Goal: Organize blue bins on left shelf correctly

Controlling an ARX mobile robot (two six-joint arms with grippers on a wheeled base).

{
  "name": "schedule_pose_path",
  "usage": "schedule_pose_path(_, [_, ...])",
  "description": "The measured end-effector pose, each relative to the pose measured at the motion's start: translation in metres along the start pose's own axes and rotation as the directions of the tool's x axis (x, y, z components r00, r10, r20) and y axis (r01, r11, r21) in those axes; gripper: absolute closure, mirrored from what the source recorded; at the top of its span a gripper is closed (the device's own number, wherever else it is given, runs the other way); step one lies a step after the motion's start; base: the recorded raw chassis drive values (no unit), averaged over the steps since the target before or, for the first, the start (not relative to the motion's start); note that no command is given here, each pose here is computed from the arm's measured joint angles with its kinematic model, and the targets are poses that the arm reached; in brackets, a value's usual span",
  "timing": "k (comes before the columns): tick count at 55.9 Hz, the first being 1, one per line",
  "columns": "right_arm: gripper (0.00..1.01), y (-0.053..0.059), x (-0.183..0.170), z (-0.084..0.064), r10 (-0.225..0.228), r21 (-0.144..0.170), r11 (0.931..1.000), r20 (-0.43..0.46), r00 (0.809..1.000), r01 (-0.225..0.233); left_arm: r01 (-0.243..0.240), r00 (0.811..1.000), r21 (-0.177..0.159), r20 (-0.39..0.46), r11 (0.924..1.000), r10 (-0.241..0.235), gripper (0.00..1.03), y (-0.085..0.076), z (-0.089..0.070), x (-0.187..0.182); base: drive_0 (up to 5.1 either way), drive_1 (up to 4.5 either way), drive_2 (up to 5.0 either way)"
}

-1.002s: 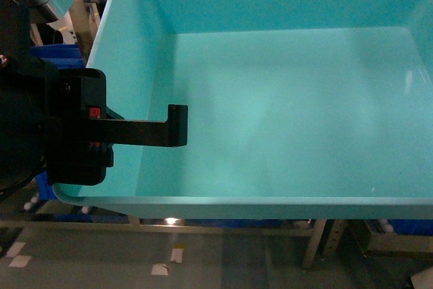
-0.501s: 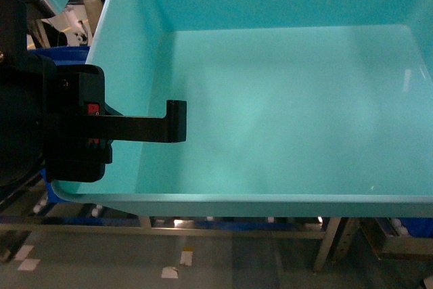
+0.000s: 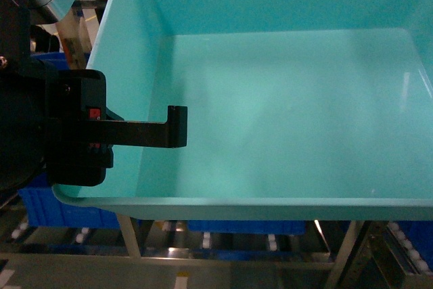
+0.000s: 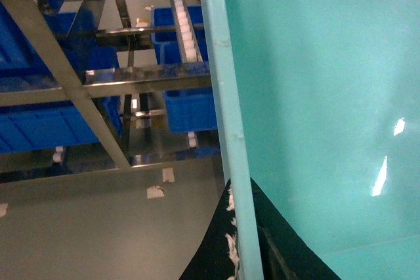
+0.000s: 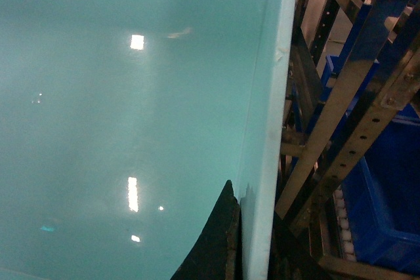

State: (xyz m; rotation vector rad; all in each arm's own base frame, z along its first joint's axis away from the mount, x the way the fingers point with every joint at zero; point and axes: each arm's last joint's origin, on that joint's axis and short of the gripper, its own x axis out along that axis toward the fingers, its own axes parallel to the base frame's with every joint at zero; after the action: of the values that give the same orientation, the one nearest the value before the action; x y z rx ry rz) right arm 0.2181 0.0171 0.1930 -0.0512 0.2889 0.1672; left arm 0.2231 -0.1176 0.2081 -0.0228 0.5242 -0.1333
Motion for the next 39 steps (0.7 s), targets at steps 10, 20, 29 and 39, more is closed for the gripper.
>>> schedule_pose_path(10, [0.99,0.000,0.000,0.000,0.000,-0.001,1.0000,0.004,1.000,0.000,0.000,1.000,-0.001,0.002,1.0000,0.000,1.01,0.000,0.000,0.000,0.0,2.59,-2.6])
schedule_pose_path(20, [0.99,0.000,0.001,0.000,-0.001,0.000,1.0000,0.003,1.000,0.001,0.001,1.000,0.000,0.002,1.0000,-0.001,1.01,0.000,0.000,0.001,0.0,0.00,0.0])
schedule_pose_path(29, [0.99,0.000,0.001,0.000,0.003,0.001,1.0000,0.000,1.000,-0.003,-0.001,1.000,0.003,-0.011,1.0000,0.001,1.01,0.000,-0.001,0.001,0.0,0.00,0.0])
schedule_pose_path(39, [0.99,-0.003,0.009,-0.012,0.019,0.020,0.9996,-0.064,0.998,-0.018,0.013,0.998,0.021,-0.064,0.9997,-0.012,1.01,-0.004,-0.005,0.013,0.0,0.00,0.0])
